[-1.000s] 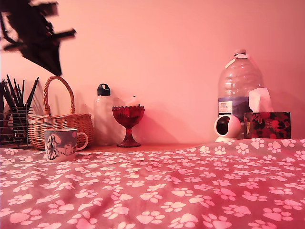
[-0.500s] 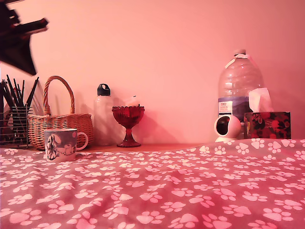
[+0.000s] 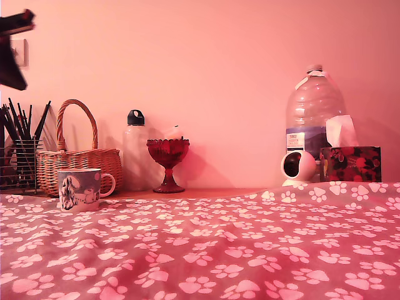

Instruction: Pick the coffee capsule and then drop it inside the coffee cup in front of you

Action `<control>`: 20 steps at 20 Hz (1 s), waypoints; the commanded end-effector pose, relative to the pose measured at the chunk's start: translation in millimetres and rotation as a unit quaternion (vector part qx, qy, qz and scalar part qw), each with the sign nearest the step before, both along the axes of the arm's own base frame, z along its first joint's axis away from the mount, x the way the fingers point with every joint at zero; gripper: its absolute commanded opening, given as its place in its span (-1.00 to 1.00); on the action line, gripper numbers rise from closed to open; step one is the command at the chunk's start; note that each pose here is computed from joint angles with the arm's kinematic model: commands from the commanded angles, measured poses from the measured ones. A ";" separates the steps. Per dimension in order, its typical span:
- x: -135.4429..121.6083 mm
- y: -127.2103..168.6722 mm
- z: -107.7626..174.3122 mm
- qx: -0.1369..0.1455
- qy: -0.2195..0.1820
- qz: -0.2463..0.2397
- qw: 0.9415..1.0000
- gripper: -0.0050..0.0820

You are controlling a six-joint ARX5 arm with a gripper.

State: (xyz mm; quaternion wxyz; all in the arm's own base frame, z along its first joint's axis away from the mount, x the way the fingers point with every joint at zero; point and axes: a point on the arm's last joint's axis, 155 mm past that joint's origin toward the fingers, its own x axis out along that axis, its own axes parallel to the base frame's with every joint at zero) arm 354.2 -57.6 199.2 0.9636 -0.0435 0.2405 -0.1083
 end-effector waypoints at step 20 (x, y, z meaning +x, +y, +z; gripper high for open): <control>-70.6 15.4 -31.1 -0.046 -0.131 0.030 0.990 -0.89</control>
